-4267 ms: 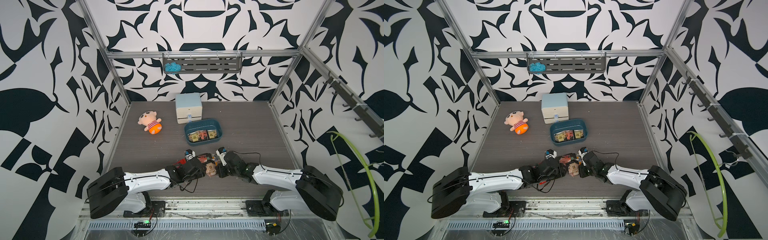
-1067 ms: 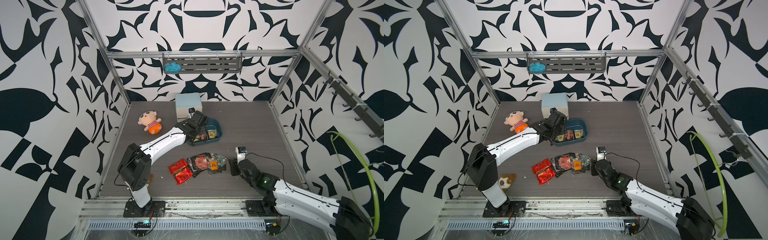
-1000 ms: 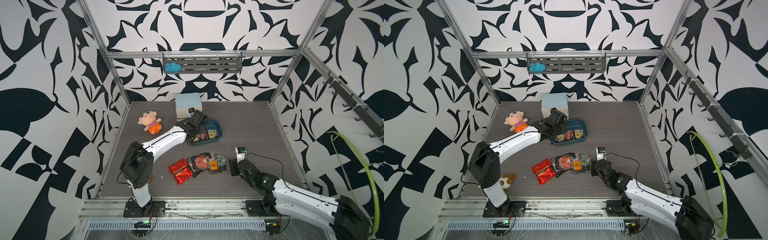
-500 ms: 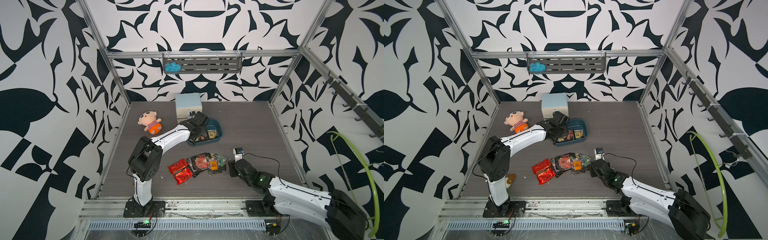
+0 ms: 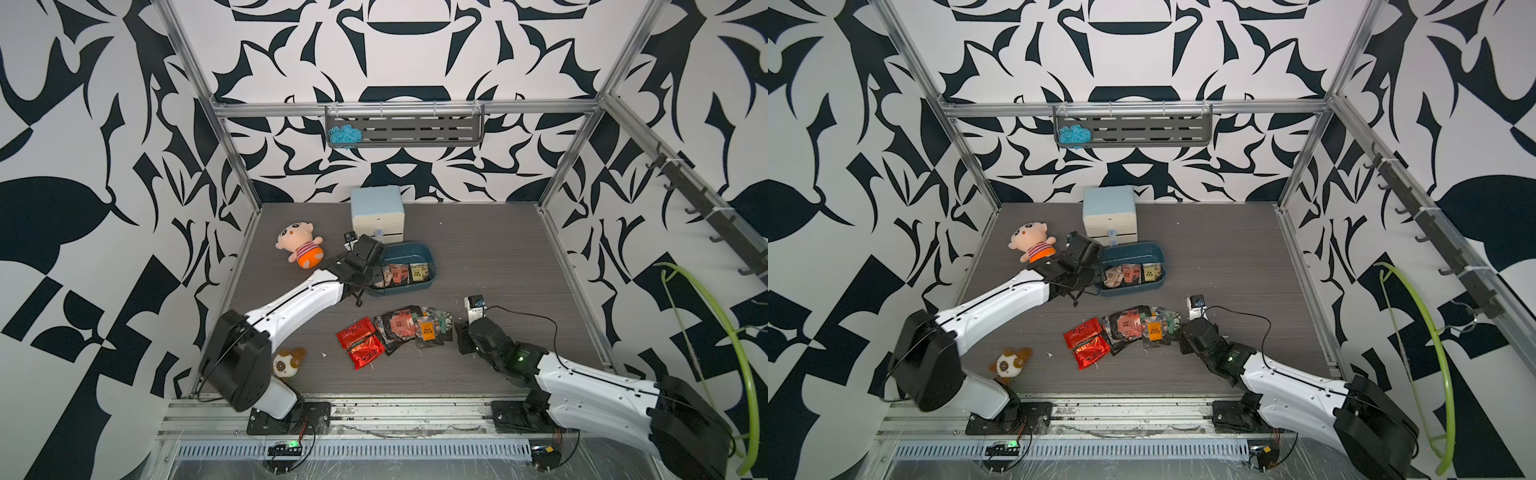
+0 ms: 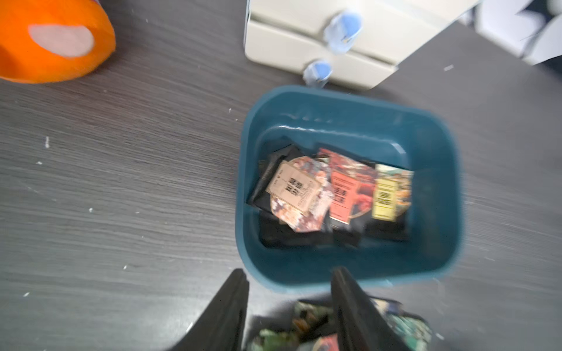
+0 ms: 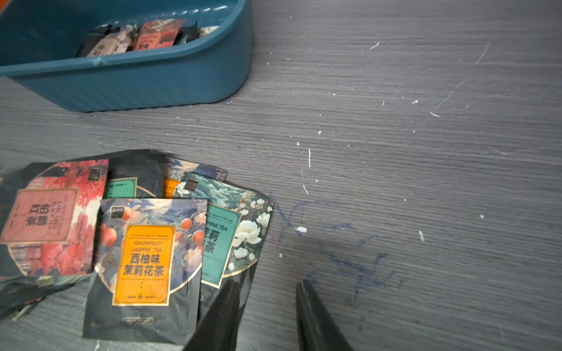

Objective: Put the tea bags into the storage box
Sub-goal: Pick up the tea bag from the center of the board.

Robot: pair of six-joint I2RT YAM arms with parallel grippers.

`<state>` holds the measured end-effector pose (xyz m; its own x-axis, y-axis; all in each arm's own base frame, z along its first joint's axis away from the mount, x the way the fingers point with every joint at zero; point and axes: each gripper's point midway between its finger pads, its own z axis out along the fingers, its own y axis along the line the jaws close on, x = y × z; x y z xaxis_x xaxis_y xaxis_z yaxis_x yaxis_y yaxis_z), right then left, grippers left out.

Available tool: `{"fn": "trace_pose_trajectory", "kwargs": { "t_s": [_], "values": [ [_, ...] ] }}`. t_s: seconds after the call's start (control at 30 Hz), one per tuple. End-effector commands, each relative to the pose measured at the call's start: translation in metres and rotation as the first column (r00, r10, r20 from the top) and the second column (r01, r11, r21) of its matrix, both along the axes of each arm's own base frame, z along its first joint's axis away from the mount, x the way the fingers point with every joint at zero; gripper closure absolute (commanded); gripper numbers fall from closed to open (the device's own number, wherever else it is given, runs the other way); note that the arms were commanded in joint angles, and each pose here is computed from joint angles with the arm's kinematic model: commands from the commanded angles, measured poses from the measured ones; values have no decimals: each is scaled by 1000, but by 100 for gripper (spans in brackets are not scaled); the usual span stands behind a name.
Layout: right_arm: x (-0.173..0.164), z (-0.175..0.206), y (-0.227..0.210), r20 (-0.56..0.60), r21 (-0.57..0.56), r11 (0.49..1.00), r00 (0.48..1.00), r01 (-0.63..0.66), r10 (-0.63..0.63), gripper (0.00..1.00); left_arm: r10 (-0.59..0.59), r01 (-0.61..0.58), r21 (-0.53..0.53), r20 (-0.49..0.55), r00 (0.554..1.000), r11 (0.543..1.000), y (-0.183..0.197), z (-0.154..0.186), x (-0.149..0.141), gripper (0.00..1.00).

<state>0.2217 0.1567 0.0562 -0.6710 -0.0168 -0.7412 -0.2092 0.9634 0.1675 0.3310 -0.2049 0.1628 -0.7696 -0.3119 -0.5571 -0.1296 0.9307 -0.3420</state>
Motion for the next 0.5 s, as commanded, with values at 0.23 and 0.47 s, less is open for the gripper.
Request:
{"fn": "trace_pose_trajectory", "kwargs": {
  "t_s": [0.23, 0.47],
  "values": [
    [6, 23, 16, 32, 43, 998, 999, -44, 42, 64, -12, 21, -217, 41, 999, 976, 27, 14, -73, 48],
    [4, 33, 25, 74, 124, 989, 995, -79, 70, 62, -12, 11, -339, 0, 1000, 941, 35, -12, -113, 48]
  ]
}}
